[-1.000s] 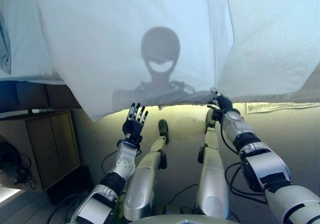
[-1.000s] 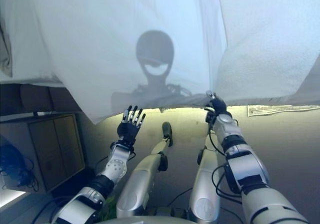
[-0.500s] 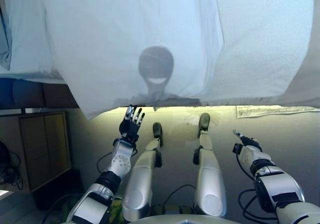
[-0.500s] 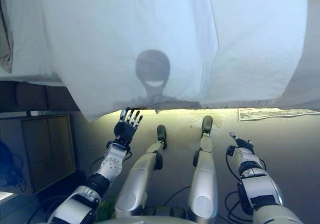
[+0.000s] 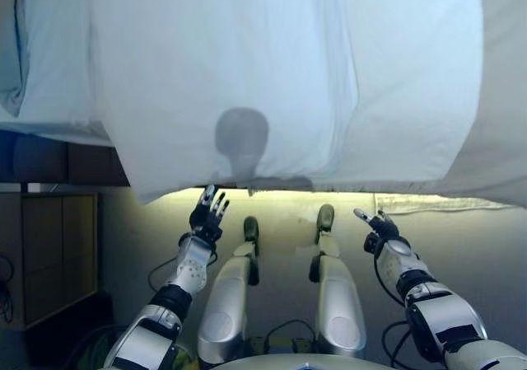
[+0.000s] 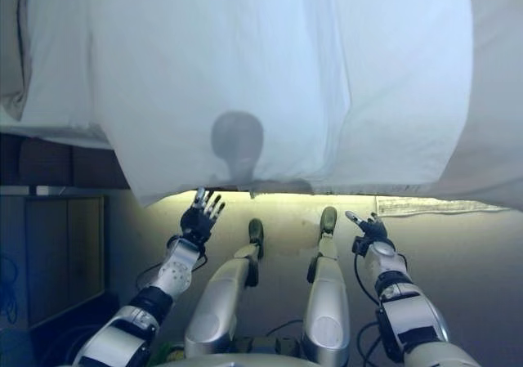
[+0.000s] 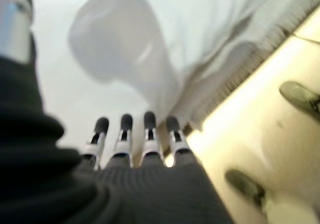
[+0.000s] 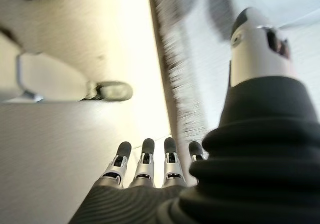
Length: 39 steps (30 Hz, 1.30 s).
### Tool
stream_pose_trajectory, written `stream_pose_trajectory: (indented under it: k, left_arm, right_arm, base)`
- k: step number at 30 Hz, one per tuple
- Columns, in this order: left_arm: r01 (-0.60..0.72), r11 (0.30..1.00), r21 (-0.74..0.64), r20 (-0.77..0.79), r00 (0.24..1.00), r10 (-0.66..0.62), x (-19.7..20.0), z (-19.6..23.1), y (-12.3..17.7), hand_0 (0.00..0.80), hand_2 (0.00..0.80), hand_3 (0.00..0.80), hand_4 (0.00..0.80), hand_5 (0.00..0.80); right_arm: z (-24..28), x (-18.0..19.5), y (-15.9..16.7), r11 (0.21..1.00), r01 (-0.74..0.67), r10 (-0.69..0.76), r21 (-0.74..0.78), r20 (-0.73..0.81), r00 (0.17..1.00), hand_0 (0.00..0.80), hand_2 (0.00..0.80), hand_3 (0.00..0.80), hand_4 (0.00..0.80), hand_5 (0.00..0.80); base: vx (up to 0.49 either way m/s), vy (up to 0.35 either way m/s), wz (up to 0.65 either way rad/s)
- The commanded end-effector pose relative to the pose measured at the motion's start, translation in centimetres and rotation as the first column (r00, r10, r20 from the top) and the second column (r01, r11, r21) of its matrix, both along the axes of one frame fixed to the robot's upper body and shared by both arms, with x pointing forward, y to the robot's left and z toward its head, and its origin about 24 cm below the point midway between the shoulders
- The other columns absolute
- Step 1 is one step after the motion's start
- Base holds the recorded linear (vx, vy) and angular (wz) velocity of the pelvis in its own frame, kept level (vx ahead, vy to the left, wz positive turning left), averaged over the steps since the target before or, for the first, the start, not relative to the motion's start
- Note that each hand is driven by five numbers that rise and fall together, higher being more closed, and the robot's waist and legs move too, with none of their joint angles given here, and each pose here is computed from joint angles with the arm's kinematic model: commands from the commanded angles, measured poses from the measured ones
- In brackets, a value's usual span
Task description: Make the bed neatly
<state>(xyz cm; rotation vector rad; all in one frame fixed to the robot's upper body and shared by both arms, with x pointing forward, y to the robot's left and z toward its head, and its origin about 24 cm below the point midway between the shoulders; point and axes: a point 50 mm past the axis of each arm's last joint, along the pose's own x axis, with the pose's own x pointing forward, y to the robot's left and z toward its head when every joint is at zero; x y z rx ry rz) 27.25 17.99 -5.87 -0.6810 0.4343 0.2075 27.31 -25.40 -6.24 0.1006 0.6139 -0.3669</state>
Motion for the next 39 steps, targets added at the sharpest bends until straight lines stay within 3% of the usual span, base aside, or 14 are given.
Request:
stream_pose_trajectory:
  k: [1, 5, 8, 11, 14, 27, 35, 39]
  left_arm:
    - [0.016, 0.975, 0.221, -0.155, 0.988, 0.019, -1.4, -1.4, 3.8, 0.0, 0.0, 0.0, 0.0, 0.0]
    - [0.085, 0.934, 0.346, -0.351, 0.935, 0.045, -5.5, -4.2, 6.6, 0.0, 0.0, 0.0, 0.0, 0.0]
    - [0.222, 0.887, 0.406, -0.492, 0.87, 0.007, -9.0, -6.1, 7.6, 0.0, 0.0, 0.0, 0.0, 0.0]
    - [0.338, 0.844, 0.416, -0.604, 0.797, -0.021, -12.0, -7.5, 8.2, 0.0, 0.0, 0.0, 0.0, 0.0]
    - [0.368, 0.842, 0.395, -0.676, 0.737, -0.005, -14.6, -8.4, 8.7, 0.0, 0.0, 0.0, 0.0, 0.0]
    - [0.471, 0.813, 0.343, -0.795, 0.606, -0.016, -18.9, -9.5, 9.3, 0.0, 0.0, 0.0, 0.0, 0.0]
    - [0.304, 0.916, 0.263, -0.785, 0.619, 0.019, -19.7, -10.2, 7.6, 0.0, 0.0, 0.0, 0.0, 0.0]
    - [0.335, 0.916, 0.22, -0.791, 0.611, -0.033, -20.1, -10.9, 5.3, 0.0, 0.0, 0.0, 0.0, 0.0]
  right_arm:
    - [0.7, -0.5, -1.2, 0.994, -0.079, 0.086, -0.069, 0.099, 0.991, 0.0, 0.0, 0.0, 0.0, 0.0]
    - [0.0, -2.7, -1.5, 0.991, -0.103, 0.114, -0.088, 0.125, 0.986, 0.0, 0.0, 0.0, 0.0, 0.0]
    - [-1.7, -5.3, -1.4, 0.988, -0.124, 0.13, -0.094, 0.062, 0.99, 0.0, 0.0, 0.0, 0.0, 0.0]
    - [-3.2, -7.6, -1.4, 0.987, -0.143, 0.142, -0.074, -0.019, 0.99, 0.0, 0.0, 0.0, 0.0, 0.0]
    - [-4.6, -9.6, -1.5, 0.989, -0.138, 0.134, -0.042, -0.096, 0.986, 0.0, 0.0, 0.0, 0.0, 0.0]
    - [-7.7, -14.6, -0.3, 0.985, -0.165, 0.172, 0.05, -0.297, 0.939, 0.0, 0.0, 0.0, 0.0, 0.0]
    - [-9.5, -18.1, 1.5, 0.987, -0.101, 0.146, 0.129, -0.42, 0.896, 0.0, 0.0, 0.0, 0.0, 0.0]
    - [-10.2, -19.3, 2.4, 0.991, -0.002, 0.068, 0.137, -0.478, 0.875, 0.0, 0.0, 0.0, 0.0, 0.0]
  base:
    - [0.154, 0.006, -0.1]
    - [0.168, 0.015, -0.18]
    - [0.211, -0.006, -0.02]
    - [0.191, -0.02, -0.05]
    - [0.225, -0.026, -0.05]
    - [0.07, -0.022, 0.01]
    - [0.0, 0.0, 0.0]
    - [0.037, -0.037, 0.0]
